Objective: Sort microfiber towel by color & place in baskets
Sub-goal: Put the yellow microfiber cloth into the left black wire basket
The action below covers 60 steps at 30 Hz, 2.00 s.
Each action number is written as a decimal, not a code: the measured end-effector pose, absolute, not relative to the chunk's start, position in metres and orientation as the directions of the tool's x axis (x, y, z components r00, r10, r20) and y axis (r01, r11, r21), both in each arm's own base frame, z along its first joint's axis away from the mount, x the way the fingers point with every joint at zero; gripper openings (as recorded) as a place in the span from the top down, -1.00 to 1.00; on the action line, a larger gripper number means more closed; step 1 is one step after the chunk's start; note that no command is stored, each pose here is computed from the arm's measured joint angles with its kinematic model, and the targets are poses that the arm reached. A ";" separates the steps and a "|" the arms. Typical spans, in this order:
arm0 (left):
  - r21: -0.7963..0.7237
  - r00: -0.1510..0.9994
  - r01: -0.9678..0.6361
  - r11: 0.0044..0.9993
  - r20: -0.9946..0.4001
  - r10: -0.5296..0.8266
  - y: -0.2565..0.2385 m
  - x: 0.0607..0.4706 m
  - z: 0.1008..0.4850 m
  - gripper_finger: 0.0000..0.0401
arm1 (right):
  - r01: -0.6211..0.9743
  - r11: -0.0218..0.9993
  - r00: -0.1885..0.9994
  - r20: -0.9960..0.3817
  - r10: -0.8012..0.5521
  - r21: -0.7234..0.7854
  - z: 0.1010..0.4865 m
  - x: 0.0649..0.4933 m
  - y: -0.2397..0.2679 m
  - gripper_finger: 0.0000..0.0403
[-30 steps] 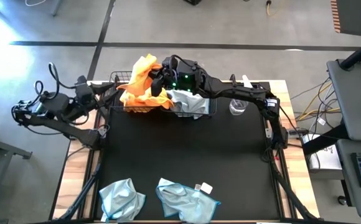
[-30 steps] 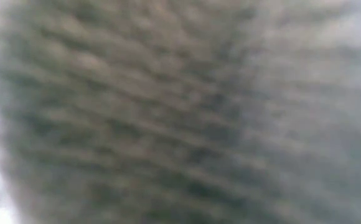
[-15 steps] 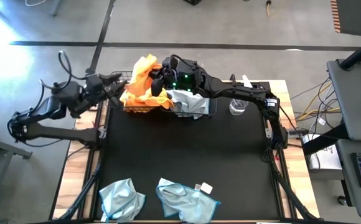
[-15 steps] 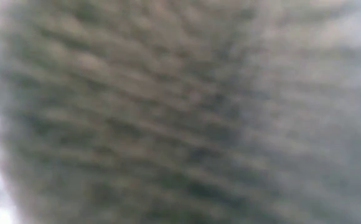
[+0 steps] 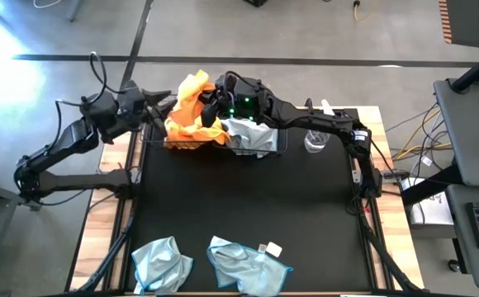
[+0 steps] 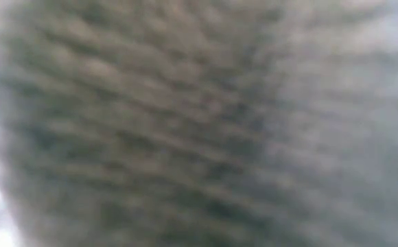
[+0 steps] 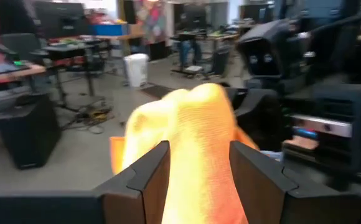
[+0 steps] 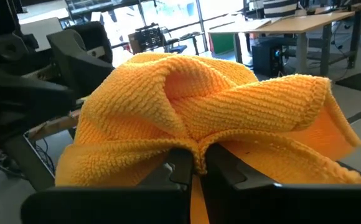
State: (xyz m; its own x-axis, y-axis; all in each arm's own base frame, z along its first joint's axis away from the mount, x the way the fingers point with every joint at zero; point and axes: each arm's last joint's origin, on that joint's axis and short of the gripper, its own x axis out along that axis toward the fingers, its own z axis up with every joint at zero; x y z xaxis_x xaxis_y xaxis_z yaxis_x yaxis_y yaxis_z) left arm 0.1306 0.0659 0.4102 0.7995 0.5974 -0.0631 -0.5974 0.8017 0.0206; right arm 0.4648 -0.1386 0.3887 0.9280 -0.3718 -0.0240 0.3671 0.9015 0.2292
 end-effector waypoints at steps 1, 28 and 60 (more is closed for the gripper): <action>0.019 0.808 -0.585 0.811 -0.068 0.585 0.067 0.133 0.410 0.25 | 0.367 0.901 0.928 -0.024 -0.372 0.229 0.389 0.465 -0.139 0.94; 0.007 0.749 -0.657 0.753 -0.102 0.655 0.091 0.147 0.403 0.25 | 0.371 0.900 0.927 -0.025 -0.375 0.229 0.389 0.464 -0.141 0.94; -0.001 0.757 -0.649 0.761 -0.102 0.645 0.098 0.152 0.401 0.99 | 0.376 0.906 0.926 -0.043 -0.375 0.193 0.395 0.462 -0.140 0.93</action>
State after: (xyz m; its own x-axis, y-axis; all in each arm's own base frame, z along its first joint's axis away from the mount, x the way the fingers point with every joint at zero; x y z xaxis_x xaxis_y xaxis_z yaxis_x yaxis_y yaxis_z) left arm 0.1520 0.0982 0.4012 0.7571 0.6452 -0.1022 -0.6487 0.7610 -0.0011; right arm 0.4620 -0.1401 0.3953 0.9259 -0.3753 -0.0431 0.3763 0.9062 0.1928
